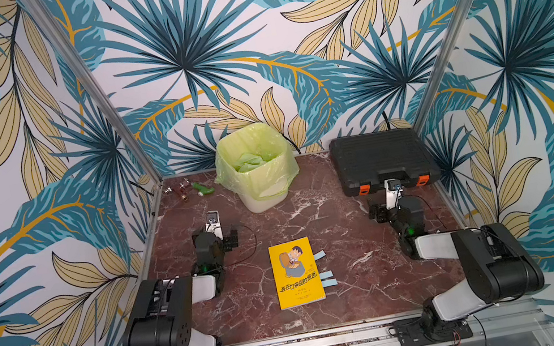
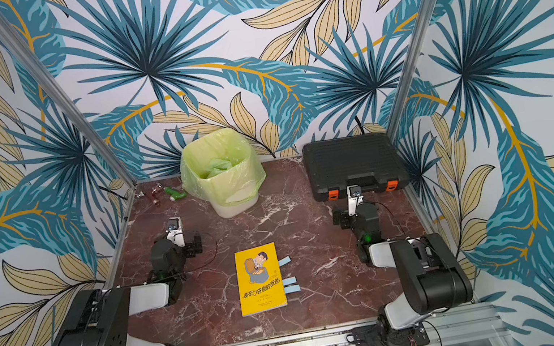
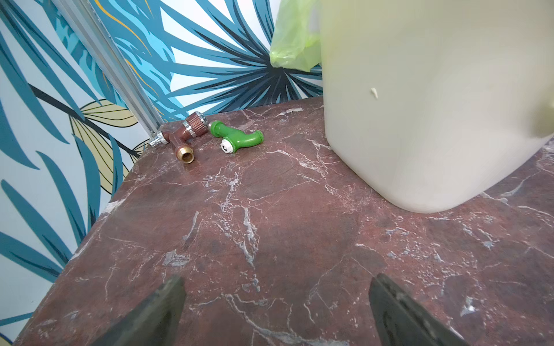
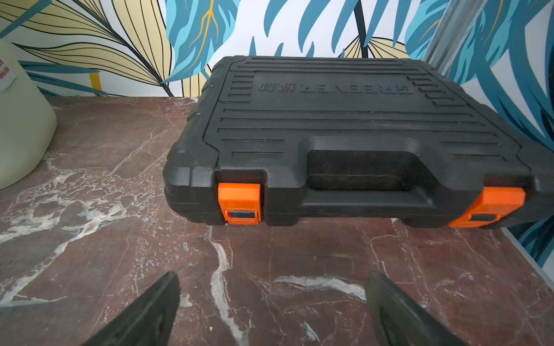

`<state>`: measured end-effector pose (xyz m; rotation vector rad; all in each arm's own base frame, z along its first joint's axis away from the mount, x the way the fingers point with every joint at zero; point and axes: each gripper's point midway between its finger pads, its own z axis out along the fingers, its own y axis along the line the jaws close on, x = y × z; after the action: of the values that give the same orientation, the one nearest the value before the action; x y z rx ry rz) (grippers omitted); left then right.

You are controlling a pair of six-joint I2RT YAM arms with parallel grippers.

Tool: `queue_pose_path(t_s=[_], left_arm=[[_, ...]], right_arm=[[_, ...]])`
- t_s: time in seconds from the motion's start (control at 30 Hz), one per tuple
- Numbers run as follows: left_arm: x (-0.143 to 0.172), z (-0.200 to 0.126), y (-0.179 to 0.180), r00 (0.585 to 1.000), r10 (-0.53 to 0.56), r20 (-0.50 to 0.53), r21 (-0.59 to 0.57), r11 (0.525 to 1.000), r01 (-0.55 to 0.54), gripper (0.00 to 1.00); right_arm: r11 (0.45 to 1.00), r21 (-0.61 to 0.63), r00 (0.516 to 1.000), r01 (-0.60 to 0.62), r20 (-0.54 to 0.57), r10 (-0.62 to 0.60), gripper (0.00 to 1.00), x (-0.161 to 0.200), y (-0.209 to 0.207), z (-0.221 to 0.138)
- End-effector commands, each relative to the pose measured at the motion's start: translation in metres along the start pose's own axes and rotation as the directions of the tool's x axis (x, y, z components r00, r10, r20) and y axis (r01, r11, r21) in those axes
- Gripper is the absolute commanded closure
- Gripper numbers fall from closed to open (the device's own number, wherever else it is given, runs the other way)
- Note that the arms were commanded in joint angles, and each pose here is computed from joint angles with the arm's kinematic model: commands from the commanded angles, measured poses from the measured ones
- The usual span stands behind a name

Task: Peel off the used sticky note
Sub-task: Tear off the note from the book.

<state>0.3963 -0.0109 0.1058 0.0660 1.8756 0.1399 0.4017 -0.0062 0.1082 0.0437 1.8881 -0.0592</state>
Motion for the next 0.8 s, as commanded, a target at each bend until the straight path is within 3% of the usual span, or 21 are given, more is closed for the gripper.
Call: queue_pose_path(t_s=[0.0,0.63,0.77], left_arm=[[-0.009,0.003,0.003,1.0,-0.013,0.019,-0.002,1.0,0.013,0.0],[-0.01,0.004,0.002,1.0,-0.014,0.021,0.001,1.0,0.014,0.0],[-0.018,0.0,0.014,0.999,-0.036,0.01,-0.076,0.996,0.036,0.0]], right_arm=[[1.0,-0.007,1.0,0.007,0.008,-0.007,0.0,0.0,0.002,-0.001],[1.0,-0.007,1.0,0.009,0.011,-0.009,0.01,0.0,0.002,-0.002],[1.0,-0.016,1.0,0.014,0.002,-0.014,0.0,-0.016,0.003,-0.007]])
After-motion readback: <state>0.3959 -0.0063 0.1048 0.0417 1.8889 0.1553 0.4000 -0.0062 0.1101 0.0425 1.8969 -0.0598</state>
